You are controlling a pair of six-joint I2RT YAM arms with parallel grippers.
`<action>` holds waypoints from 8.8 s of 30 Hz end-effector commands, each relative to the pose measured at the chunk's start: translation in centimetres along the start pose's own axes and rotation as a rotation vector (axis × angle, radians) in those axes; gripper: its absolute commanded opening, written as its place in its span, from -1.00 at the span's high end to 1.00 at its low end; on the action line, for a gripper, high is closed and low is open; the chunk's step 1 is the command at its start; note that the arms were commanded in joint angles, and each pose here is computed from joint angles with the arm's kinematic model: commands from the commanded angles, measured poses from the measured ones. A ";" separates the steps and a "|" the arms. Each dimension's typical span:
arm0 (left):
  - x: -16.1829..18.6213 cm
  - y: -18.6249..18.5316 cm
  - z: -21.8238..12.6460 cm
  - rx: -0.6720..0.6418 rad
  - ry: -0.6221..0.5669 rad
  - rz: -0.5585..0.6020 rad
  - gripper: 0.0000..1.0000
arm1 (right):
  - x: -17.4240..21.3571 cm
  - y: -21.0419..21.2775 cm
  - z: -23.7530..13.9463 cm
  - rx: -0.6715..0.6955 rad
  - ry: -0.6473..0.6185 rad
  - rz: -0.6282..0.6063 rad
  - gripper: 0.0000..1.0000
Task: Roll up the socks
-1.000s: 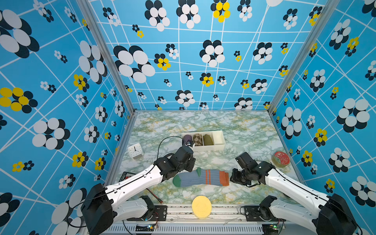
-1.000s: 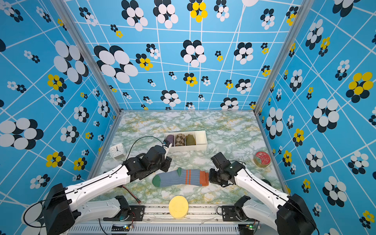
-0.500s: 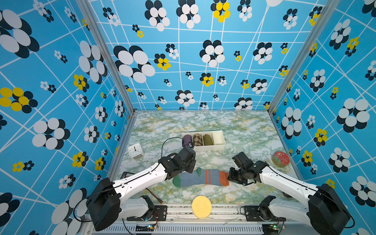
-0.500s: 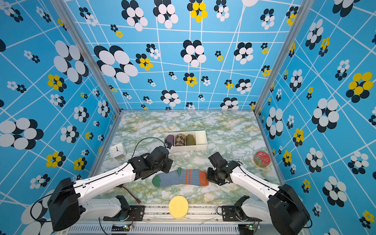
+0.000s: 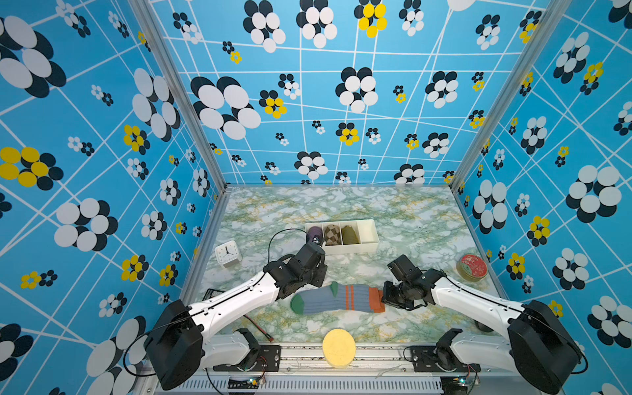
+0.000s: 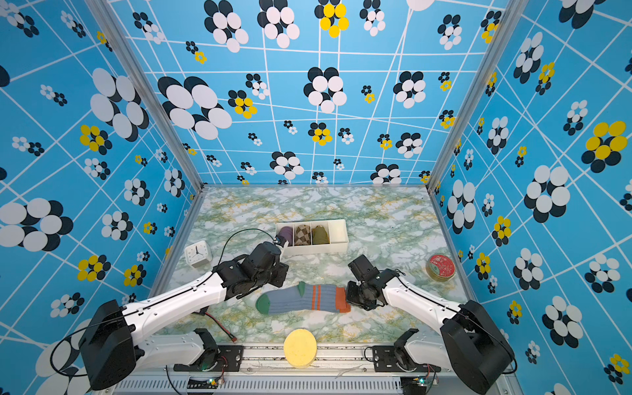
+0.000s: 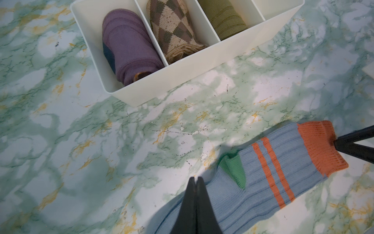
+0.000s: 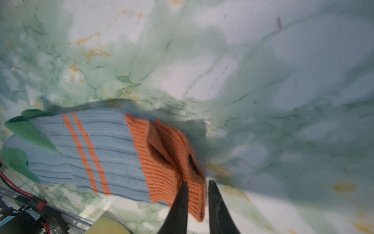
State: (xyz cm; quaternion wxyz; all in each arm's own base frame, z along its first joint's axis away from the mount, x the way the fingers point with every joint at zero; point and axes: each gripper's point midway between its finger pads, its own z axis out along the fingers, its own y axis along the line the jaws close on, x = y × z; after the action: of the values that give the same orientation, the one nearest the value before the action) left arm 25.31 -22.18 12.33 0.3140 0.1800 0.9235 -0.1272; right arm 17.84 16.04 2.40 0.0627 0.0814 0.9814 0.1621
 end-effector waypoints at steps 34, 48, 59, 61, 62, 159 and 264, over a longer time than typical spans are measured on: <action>-1.7 -0.2 -1.0 0.043 -0.053 -0.025 0.97 | -1.8 3.6 -3.0 -0.036 -0.084 -0.122 1.00; -1.6 -0.2 -1.2 0.051 -0.058 -0.028 0.97 | -1.2 9.5 -2.2 -0.135 -0.052 -0.208 1.00; -1.5 -0.1 -1.1 0.055 -0.059 -0.031 0.97 | -1.1 13.9 -0.8 -0.215 -0.030 -0.246 1.00; -1.5 -0.1 -1.1 0.055 -0.058 -0.032 0.97 | -0.9 14.1 -0.5 -0.215 -0.020 -0.253 1.00; -1.5 -0.1 -1.1 0.057 -0.058 -0.030 0.97 | -0.8 14.1 -0.3 -0.212 -0.012 -0.254 1.00; 3.4 -12.6 6.8 0.429 0.294 0.166 1.00 | 1.6 7.5 1.4 -0.257 0.079 -0.109 0.97; 1.5 -11.4 6.8 0.397 0.253 0.084 1.00 | -1.5 4.2 0.1 -0.145 -0.053 -0.175 0.93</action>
State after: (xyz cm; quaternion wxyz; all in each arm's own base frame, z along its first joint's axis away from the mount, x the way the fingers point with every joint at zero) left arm 22.96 -34.89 6.29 0.1532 0.2938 0.9052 -0.2662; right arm 19.74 20.74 3.20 0.0970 0.0057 0.9616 0.2566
